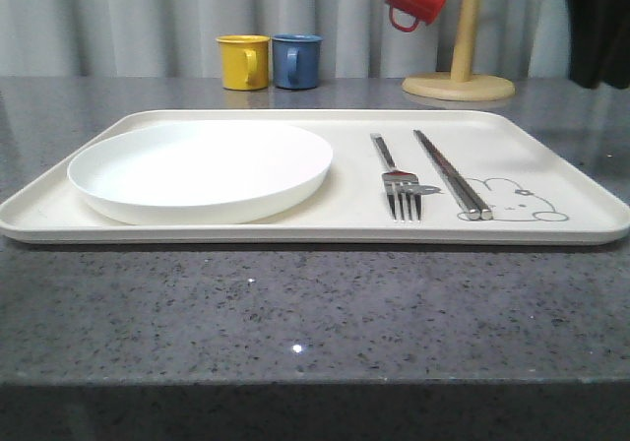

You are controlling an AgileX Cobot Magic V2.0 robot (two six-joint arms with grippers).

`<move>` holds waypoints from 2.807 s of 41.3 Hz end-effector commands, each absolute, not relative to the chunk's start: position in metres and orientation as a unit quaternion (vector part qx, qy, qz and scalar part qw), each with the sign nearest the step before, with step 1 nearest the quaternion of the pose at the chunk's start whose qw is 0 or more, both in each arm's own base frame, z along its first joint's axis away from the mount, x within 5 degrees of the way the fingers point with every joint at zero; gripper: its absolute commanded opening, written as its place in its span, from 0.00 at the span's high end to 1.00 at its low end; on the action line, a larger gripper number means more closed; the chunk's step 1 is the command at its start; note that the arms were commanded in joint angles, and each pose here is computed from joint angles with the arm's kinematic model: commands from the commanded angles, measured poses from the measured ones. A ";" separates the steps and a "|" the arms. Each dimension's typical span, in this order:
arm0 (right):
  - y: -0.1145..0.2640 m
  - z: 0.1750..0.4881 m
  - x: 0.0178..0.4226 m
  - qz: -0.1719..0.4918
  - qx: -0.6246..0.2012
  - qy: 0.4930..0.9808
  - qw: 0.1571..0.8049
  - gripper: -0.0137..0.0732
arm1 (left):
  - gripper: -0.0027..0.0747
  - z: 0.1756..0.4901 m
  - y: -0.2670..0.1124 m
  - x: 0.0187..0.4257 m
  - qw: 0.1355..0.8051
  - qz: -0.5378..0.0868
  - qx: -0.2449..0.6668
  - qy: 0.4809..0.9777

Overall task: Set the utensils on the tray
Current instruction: 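Place the chopsticks on the tray beside the fork and release, then move the right gripper to the steel spoon and grasp it, then place the spoon on the tray beside the chopsticks and release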

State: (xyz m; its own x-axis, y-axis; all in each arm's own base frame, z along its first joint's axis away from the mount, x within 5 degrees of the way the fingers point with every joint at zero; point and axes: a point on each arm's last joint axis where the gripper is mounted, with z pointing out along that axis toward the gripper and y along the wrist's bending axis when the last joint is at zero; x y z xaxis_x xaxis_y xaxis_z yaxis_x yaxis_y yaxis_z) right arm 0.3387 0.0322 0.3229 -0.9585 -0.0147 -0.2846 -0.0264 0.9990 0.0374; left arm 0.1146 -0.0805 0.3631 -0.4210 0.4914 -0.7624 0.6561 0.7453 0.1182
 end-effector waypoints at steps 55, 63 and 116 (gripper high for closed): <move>-0.081 0.277 0.355 -0.048 0.053 0.996 0.057 0.80 | 0.51 0.377 -0.083 0.116 0.457 -0.115 0.333 0.817; -0.064 0.294 0.349 0.003 0.055 0.995 0.077 0.80 | 0.51 0.377 -0.083 0.116 0.457 -0.115 0.333 0.817; 0.088 0.291 0.349 0.114 0.046 0.991 0.061 0.58 | 0.51 0.377 -0.083 0.116 0.457 -0.115 0.333 0.817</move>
State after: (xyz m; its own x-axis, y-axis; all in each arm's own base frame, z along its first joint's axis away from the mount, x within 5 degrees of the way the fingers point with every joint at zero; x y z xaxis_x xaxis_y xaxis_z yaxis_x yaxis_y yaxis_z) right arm 0.3596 0.0915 0.2590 -0.9920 0.1162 -0.0489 0.1027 0.9698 0.2212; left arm 0.1146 -0.0805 0.3631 -0.4210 0.4914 -0.7624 0.6561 0.7453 0.1182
